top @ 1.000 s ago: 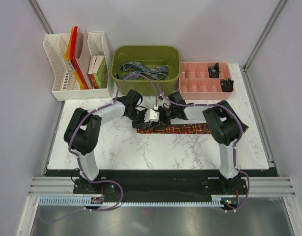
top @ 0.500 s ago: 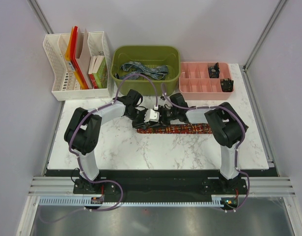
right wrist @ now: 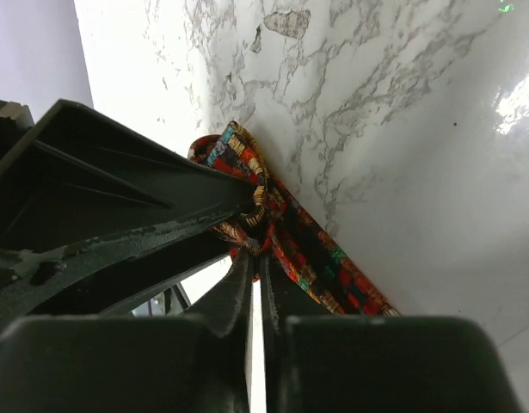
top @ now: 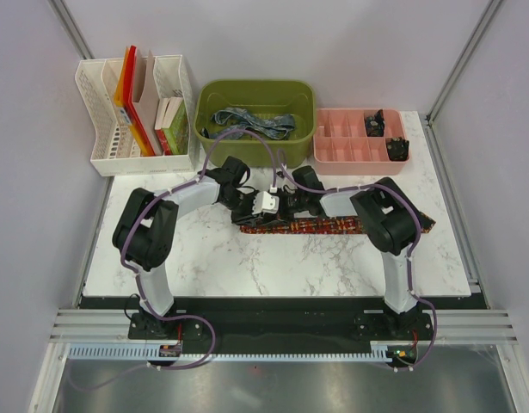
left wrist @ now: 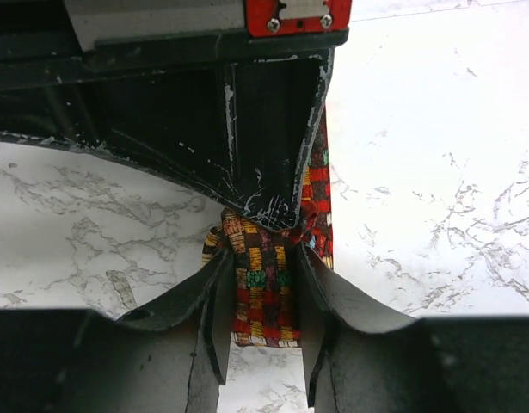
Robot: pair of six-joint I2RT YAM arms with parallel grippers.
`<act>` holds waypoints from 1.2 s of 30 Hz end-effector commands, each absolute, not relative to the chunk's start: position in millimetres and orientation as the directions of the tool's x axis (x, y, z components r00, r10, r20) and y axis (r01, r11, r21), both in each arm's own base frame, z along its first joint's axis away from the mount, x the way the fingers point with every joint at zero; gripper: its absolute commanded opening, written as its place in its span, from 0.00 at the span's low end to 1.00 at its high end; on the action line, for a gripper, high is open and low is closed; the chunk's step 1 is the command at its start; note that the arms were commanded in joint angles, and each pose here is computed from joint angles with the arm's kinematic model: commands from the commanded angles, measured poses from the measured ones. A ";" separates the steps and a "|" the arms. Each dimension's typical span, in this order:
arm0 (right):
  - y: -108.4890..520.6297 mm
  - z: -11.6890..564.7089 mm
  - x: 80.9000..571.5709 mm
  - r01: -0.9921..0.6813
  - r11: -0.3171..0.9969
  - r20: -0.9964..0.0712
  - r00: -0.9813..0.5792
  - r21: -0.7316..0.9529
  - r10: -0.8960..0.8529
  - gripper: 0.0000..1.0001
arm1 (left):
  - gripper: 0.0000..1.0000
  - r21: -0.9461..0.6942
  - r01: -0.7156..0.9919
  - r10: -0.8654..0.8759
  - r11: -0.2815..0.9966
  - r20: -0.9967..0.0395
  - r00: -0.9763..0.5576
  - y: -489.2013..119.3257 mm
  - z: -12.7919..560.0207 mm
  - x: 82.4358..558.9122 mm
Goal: Roll the ties
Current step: Roll the tie at the center of the board.
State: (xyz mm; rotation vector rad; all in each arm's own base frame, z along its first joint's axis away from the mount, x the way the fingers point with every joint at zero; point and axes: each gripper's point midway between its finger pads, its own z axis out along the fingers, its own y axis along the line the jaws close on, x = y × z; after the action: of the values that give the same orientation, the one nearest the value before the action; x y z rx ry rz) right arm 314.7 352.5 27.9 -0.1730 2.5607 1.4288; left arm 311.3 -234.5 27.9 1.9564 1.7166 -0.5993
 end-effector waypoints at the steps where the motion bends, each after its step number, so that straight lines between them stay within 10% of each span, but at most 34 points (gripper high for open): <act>1: 344.2 7.9 319.1 -0.205 0.597 -0.252 -0.968 0.776 -0.005 0.00 | 0.43 -0.034 0.990 0.857 -0.136 -0.505 0.101 -211.0 -1.6 288.8; 19: 340.3 -34.0 309.0 -0.234 0.698 -0.232 -0.968 0.676 -0.100 0.00 | 0.87 0.016 0.999 0.754 0.033 -0.656 -0.014 -184.8 56.2 305.5; 36: 360.0 -35.7 295.7 -0.243 0.666 -0.226 -0.967 0.705 -0.114 0.00 | 0.81 0.139 0.989 0.790 0.054 -0.612 0.043 -170.3 30.0 323.3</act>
State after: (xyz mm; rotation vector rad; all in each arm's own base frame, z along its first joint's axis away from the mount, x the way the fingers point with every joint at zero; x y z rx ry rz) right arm 317.9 383.9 16.4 -0.3234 2.5518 1.3697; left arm 307.4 -169.6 19.6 1.7924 1.8596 -0.5387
